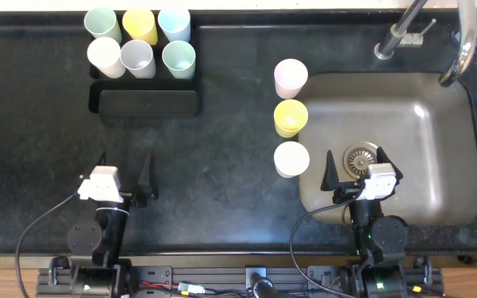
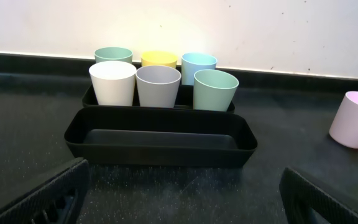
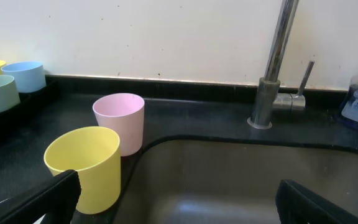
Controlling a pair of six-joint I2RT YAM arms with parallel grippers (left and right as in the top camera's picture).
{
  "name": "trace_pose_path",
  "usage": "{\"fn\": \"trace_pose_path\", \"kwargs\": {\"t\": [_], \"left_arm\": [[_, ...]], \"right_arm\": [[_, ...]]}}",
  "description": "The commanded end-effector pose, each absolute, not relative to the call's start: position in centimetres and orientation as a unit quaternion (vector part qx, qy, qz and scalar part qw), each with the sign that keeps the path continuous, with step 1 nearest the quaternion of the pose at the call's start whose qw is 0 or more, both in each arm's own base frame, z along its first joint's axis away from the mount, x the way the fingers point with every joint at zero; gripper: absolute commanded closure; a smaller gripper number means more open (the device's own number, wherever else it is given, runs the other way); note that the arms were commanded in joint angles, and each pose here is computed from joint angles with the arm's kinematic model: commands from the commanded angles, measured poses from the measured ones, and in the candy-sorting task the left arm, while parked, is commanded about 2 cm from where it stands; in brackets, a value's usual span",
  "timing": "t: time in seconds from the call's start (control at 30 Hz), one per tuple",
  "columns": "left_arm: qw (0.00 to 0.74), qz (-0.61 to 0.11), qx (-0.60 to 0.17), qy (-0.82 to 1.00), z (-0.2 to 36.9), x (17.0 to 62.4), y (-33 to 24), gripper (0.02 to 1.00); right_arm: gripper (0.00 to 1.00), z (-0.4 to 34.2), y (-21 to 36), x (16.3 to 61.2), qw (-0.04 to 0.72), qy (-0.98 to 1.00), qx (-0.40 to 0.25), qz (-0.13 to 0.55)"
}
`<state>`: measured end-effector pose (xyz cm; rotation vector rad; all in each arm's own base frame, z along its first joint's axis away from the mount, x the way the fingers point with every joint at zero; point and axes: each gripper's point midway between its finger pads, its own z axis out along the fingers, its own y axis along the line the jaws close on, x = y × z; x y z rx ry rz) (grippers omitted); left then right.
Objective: Store Cups
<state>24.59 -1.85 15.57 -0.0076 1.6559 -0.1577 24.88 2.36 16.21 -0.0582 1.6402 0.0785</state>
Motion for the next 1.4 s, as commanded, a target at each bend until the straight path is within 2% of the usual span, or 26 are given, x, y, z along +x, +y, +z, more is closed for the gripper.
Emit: {"fn": "trace_pose_path", "kwargs": {"t": [0.03,0.6,0.67,0.73,0.77,0.9,1.07,1.17,1.23,1.4], "left_arm": [[0.675,-0.076,0.001,0.734,15.7,24.5,-2.2,0.018],[0.681,-0.072,-0.003,0.729,16.2,24.5,-2.0,0.018],[0.68,-0.083,0.007,0.728,17.4,24.5,-2.5,0.018],[0.666,-0.107,0.026,0.738,20.9,25.1,-3.6,0.018],[0.643,-0.116,0.034,0.757,23.7,26.2,-4.3,0.018],[0.564,-0.127,0.058,0.814,29.4,30.0,-6.6,0.018],[0.496,-0.125,0.071,0.856,33.5,34.6,-10.7,0.018],[0.456,-0.131,0.056,0.879,34.0,37.1,-14.2,0.018],[0.416,-0.147,0.036,0.897,33.1,38.6,-17.7,0.018],[0.345,-0.152,0.005,0.926,28.7,40.4,-24.4,0.018]], "right_arm": [[0.003,15.9,2.3,24.9,0.682,0.73,-0.026,0.035],[0.003,15.9,2.3,24.9,0.682,0.73,-0.026,0.035],[0.003,15.9,2.3,24.9,0.682,0.73,-0.026,0.035],[0.003,15.9,2.3,24.9,0.682,0.73,-0.026,0.035],[0.007,15.9,2.3,24.9,0.682,0.73,-0.026,0.035],[0.003,15.9,2.3,24.9,0.682,0.73,-0.026,0.035],[0.007,15.9,2.3,24.9,0.682,0.73,-0.026,0.035],[0.003,15.9,2.3,24.9,0.682,0.73,-0.026,0.035],[0.003,15.9,2.3,24.9,0.682,0.73,-0.026,0.035],[0.003,15.9,2.3,24.9,0.682,0.73,-0.026,0.035]]}}
